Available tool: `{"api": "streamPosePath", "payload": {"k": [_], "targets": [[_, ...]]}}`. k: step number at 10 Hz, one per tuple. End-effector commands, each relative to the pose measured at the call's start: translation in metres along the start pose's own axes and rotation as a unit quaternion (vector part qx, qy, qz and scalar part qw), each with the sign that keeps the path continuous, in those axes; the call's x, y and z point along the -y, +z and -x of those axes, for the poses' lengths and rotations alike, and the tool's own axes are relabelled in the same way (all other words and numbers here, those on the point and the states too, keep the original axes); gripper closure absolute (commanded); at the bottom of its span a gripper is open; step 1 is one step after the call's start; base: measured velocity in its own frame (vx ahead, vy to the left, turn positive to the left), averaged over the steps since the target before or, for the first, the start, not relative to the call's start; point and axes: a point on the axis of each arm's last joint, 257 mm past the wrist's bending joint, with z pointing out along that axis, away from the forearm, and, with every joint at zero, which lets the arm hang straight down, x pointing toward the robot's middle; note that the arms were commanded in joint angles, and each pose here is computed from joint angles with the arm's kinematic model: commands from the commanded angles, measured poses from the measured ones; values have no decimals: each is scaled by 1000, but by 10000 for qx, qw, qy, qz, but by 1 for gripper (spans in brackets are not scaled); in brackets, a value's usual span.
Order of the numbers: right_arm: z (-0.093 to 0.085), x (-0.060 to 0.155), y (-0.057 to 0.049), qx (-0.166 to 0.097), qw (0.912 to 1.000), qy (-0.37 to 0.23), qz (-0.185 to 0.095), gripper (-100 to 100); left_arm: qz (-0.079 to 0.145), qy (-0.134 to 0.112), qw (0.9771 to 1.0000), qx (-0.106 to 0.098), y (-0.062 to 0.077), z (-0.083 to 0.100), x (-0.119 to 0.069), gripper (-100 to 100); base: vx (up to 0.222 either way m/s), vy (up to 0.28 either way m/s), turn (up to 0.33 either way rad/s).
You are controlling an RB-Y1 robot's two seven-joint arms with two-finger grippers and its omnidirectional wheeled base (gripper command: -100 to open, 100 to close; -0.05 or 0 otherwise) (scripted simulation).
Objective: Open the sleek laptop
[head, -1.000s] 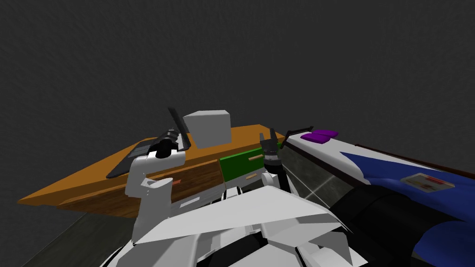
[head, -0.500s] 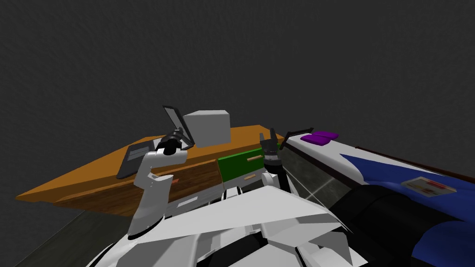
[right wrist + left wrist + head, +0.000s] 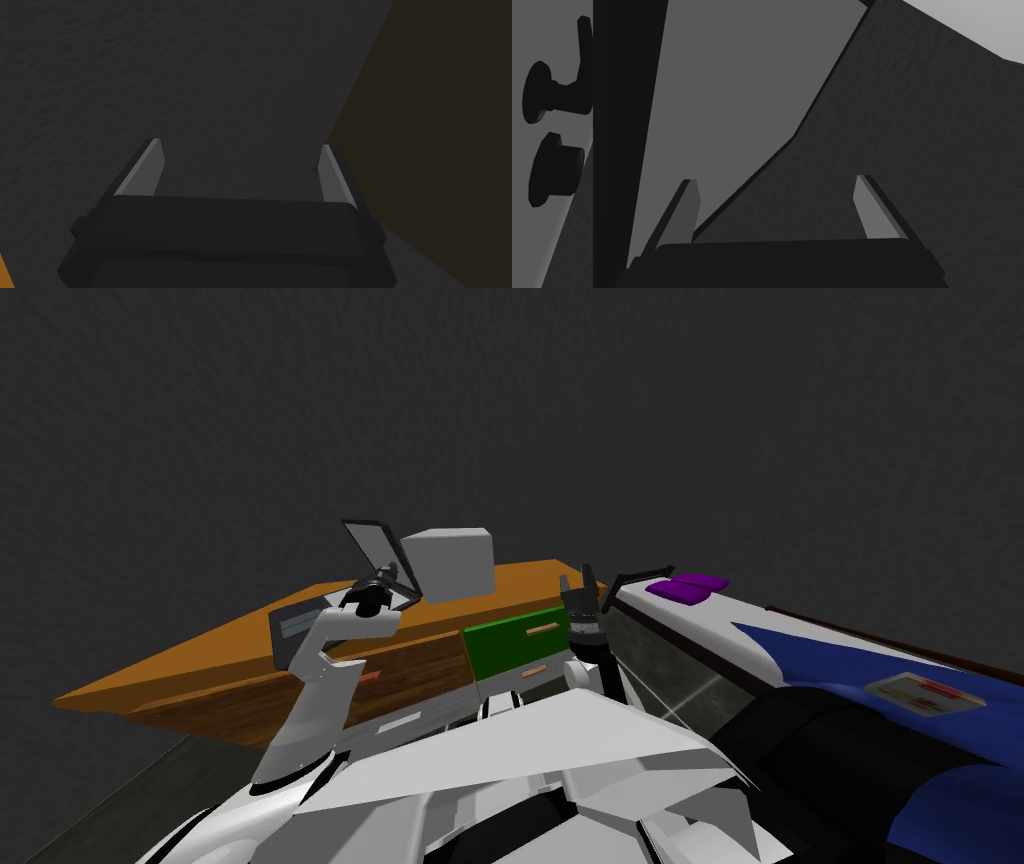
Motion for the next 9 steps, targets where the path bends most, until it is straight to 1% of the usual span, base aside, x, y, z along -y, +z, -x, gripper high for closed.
{"api": "streamPosePath", "payload": {"k": [1,3,4,5,6,7,9], "targets": [[0,0,0,0,10000,0,0,0,-150,149,9997,-83,12,-16,-2,-100,1,-31,8],[0,0,0,-1,10000,-1,0,0,43,232,9994,-265,18,-35,-20,-100,-7,-1,-4],[0,0,0,-1,10000,-1,0,0,-283,58,9994,-211,29,-25,1,-100,-32,-139,0],[0,0,0,0,10000,0,-1,0,-312,100,9992,-219,34,-23,-5,-100,-17,-161,43],[0,0,0,0,10000,0,0,0,-337,219,9990,-188,39,-19,-12,-100,-1,-68,20],[0,0,0,0,10000,0,0,0,-281,257,9989,-259,42,-28,-20,-100,3,-12,-41],[0,0,0,-1,10000,-1,0,0,-48,333,9985,-439,49,-47,-43,-100,-3,6,-24]]}}
